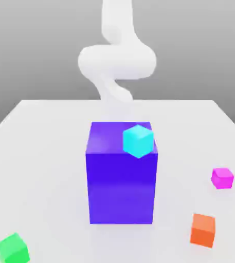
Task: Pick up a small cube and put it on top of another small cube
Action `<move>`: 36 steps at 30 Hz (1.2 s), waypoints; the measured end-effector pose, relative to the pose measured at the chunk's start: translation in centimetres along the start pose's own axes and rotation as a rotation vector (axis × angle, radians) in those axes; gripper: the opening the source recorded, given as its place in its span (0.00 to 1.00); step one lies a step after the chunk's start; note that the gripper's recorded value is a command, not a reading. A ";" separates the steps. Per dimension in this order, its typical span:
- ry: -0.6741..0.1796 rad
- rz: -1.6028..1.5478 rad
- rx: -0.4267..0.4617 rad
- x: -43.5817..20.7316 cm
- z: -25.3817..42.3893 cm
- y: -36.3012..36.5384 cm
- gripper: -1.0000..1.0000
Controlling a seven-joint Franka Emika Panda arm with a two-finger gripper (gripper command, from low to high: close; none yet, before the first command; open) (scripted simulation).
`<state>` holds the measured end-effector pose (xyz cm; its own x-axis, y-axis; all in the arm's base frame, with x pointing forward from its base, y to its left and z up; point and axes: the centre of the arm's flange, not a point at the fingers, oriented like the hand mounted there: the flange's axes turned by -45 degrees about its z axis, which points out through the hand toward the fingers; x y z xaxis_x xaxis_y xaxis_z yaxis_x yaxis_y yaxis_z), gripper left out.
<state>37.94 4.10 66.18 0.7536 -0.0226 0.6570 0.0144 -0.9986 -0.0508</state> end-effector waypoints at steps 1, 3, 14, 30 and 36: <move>-0.038 0.004 0.018 -0.7 2.6 -1.8 0.50; -0.110 0.008 0.046 -2.5 7.1 -5.3 0.50; -0.487 -0.024 0.076 -23.1 23.1 -22.3 0.50; -0.720 -0.096 -0.017 -47.9 30.3 -26.6 0.00; -0.720 -0.095 -0.016 -47.6 30.0 -26.7 0.00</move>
<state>21.37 33.27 13.67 0.9954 0.0961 -0.0005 0.0961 -0.9954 -0.0036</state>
